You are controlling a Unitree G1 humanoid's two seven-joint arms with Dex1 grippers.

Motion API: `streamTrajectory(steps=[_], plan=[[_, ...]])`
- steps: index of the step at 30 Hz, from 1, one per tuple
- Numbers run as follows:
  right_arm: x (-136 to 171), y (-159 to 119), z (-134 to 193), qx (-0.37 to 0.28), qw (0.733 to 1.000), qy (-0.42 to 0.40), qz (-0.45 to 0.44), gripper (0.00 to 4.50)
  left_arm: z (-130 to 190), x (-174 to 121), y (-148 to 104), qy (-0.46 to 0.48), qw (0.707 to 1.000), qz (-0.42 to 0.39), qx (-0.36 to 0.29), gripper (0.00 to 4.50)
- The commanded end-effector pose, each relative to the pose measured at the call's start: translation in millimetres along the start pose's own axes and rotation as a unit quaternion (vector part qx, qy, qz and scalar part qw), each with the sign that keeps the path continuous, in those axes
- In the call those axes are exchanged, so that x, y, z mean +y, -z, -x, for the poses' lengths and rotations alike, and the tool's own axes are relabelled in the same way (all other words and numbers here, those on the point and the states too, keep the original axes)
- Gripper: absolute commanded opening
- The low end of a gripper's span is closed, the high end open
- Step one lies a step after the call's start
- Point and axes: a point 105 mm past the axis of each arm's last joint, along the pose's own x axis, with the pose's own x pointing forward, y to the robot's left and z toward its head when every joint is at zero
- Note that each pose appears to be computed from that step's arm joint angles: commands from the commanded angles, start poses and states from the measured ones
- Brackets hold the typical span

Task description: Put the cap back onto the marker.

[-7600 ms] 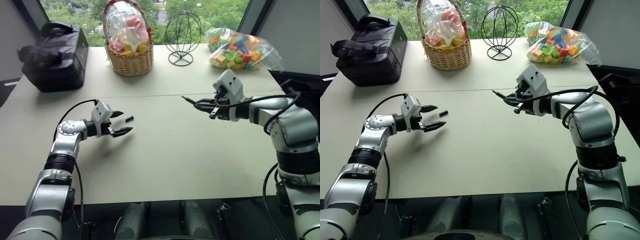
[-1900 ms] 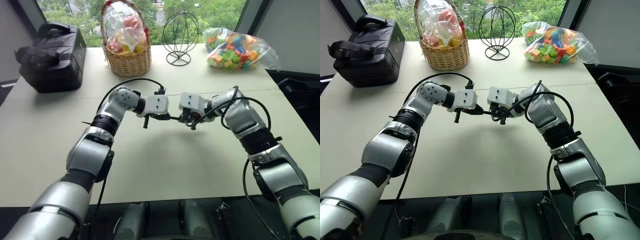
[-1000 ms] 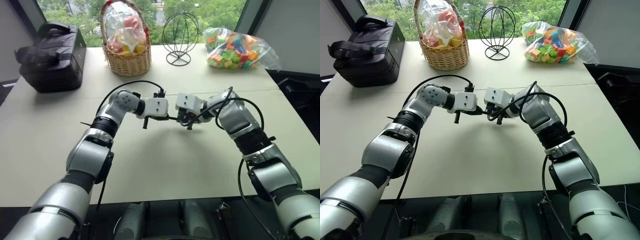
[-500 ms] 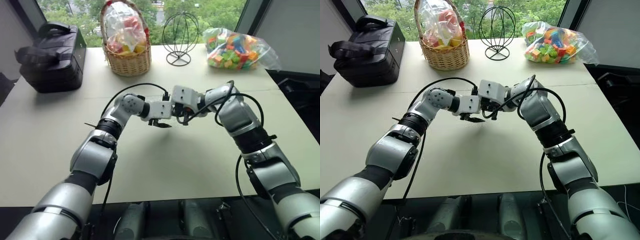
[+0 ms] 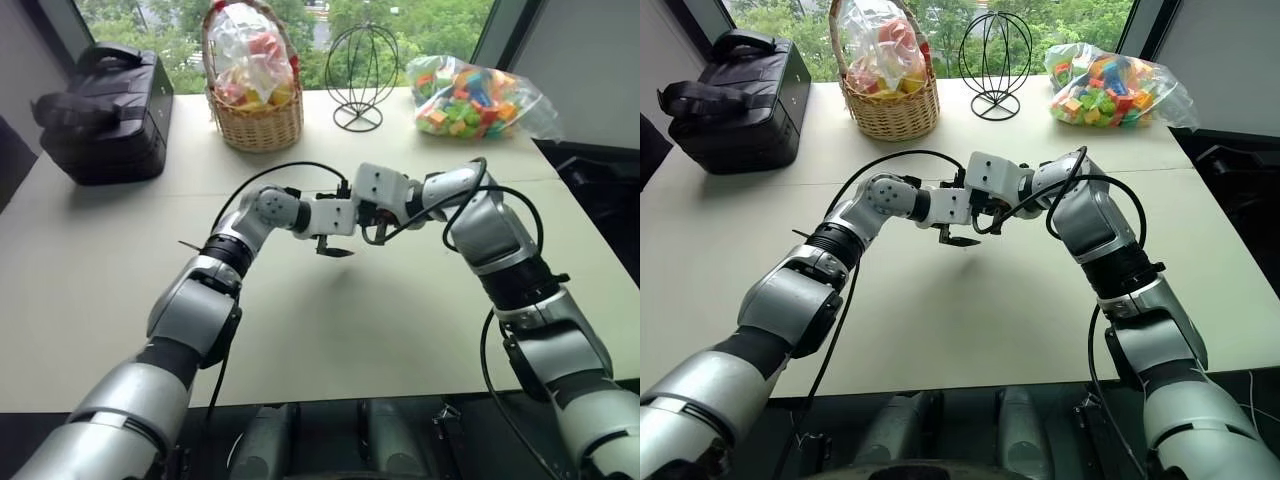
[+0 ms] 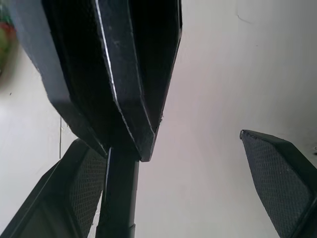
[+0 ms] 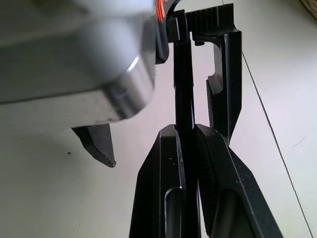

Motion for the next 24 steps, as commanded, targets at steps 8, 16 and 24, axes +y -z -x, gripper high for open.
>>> streamTrajectory(steps=[8, 16, 24], plan=[[10, -12, -5, -0.054, 0.998, -0.016, -0.002, 0.00, 21, 26, -21, -0.020, 0.999, -0.012, -0.036, 4.33], [16, 25, -15, -0.013, 0.999, -0.015, -0.041, 0.00, 37, 41, -35, -0.043, 0.997, -0.054, -0.043, 4.33], [6, 35, -14, -0.005, 0.998, 0.014, -0.063, 0.00, 56, 37, -30, -0.019, 0.999, -0.024, -0.042, 4.33]])
